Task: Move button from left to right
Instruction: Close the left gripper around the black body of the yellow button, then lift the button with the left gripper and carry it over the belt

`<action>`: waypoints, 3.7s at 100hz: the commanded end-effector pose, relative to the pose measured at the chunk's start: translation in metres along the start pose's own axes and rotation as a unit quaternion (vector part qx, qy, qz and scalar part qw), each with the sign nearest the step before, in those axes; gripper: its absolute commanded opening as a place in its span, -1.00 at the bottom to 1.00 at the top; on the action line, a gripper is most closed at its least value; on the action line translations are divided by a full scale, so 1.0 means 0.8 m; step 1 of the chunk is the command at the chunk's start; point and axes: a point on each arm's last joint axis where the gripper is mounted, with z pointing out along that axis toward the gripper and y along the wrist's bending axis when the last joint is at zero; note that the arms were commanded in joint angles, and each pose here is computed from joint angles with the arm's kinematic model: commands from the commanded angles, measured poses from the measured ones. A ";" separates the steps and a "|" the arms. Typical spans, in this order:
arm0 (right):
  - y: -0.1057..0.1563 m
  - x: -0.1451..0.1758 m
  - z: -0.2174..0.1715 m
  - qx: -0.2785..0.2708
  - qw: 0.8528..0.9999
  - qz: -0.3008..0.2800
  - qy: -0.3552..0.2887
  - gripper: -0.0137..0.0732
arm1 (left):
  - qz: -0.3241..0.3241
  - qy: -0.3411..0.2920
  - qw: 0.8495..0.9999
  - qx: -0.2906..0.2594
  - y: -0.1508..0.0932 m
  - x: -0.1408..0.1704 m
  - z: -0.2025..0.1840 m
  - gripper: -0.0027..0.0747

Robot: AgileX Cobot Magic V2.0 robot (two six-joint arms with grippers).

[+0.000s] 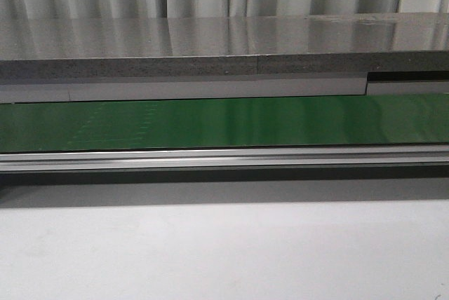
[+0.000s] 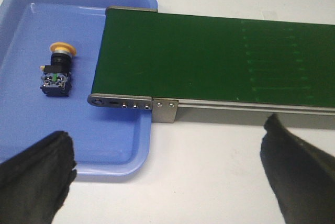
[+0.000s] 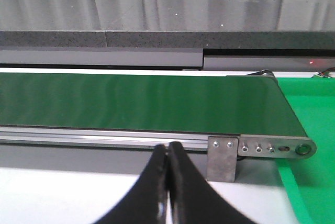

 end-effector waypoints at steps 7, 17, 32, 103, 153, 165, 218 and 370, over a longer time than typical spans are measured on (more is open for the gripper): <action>0.000 -0.017 -0.004 0.001 0.998 -0.005 -0.059 -0.84 | 0.009 -0.060 0.998 -0.005 -0.001 -0.036 -0.015 0.75; 0.000 -0.017 -0.004 0.001 0.998 -0.005 -0.059 -0.84 | 0.023 -0.059 0.998 -0.020 0.000 -0.055 -0.012 0.74; 0.000 -0.017 -0.004 0.001 0.998 -0.005 -0.059 -0.84 | 0.039 -0.031 0.998 -0.040 0.001 -0.086 0.008 0.74; 0.000 -0.017 -0.004 0.001 0.998 -0.005 -0.059 -0.84 | -0.032 0.072 0.987 -0.143 0.102 -0.146 0.156 0.74; 0.000 -0.017 -0.004 0.001 0.998 -0.005 -0.059 -0.84 | -0.059 0.149 0.977 -0.138 0.163 -0.141 0.264 0.72; 0.000 -0.017 -0.004 0.001 0.998 -0.005 -0.059 -0.84 | -0.065 0.165 0.975 -0.133 0.169 -0.138 0.286 0.72; 0.000 -0.017 -0.004 0.001 0.998 -0.005 -0.059 -0.84 | -0.083 0.225 0.964 -0.112 0.180 -0.102 0.347 0.72; 0.000 -0.017 -0.004 0.001 0.998 -0.005 -0.059 -0.84 | -0.091 0.261 0.956 -0.103 0.184 -0.099 0.365 -0.96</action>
